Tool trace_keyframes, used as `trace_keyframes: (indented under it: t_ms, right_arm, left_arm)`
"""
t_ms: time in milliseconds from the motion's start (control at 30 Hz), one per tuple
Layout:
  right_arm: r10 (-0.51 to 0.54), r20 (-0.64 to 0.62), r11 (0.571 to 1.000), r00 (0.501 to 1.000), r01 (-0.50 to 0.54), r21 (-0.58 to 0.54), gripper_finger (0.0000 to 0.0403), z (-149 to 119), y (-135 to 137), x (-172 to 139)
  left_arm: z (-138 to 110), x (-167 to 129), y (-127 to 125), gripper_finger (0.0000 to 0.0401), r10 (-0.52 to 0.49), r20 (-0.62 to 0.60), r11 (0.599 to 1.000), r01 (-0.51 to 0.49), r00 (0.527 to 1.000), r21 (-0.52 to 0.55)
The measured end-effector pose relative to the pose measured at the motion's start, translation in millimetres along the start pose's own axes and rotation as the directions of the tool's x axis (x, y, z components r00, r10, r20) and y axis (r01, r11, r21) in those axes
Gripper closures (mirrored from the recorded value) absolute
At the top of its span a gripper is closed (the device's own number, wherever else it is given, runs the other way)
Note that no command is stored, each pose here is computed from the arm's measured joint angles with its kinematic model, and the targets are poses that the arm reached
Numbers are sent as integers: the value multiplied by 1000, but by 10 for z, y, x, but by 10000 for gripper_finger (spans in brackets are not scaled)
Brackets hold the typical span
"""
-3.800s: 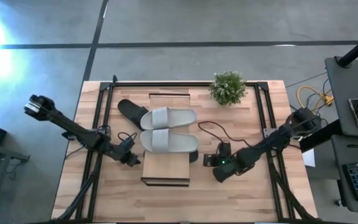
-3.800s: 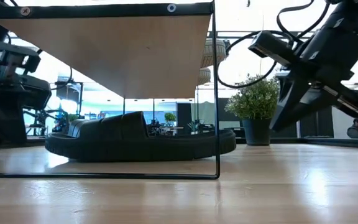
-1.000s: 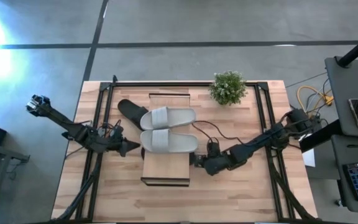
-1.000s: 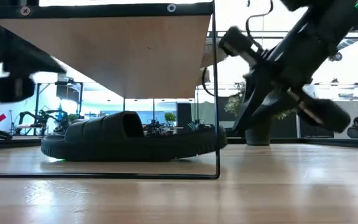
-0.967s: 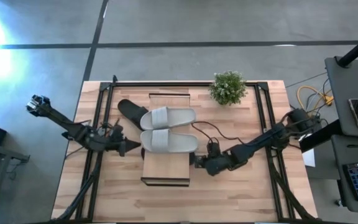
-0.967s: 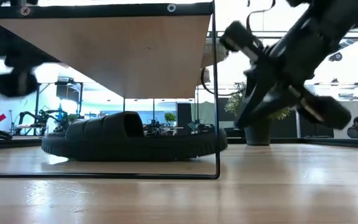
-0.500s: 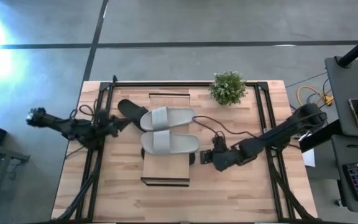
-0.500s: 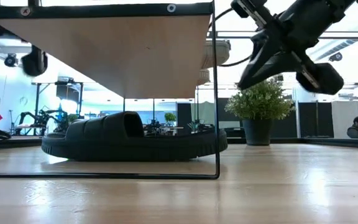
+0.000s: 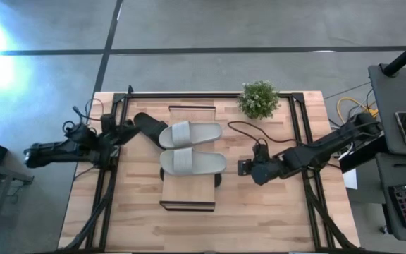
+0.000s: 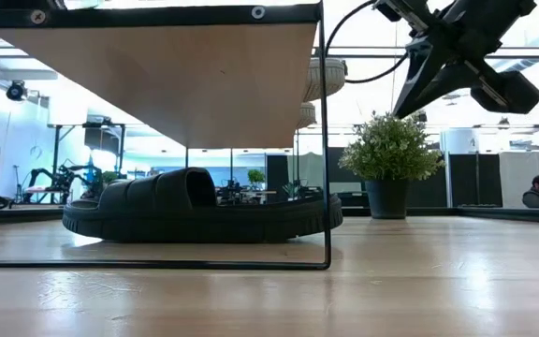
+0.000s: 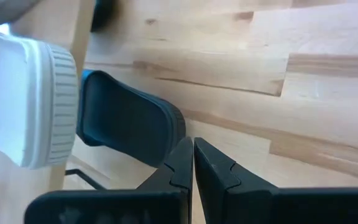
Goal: Pick and place slides into the shelf
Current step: Move the black slide under the shelf
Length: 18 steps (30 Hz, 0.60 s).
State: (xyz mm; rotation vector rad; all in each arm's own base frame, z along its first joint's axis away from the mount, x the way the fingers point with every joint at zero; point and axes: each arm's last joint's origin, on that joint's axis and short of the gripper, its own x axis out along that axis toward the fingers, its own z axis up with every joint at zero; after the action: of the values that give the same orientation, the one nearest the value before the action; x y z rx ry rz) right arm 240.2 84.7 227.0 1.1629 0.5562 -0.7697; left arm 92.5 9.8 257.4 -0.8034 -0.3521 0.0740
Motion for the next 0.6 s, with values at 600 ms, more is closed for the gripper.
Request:
trace_keyframes:
  t_ms: [600]
  right_arm:
    - [-15,8,1000,1000,15,-8,394,1,-20,8]
  left_arm:
    - [563,240,129,401,784,-342,620,-651,517,438]
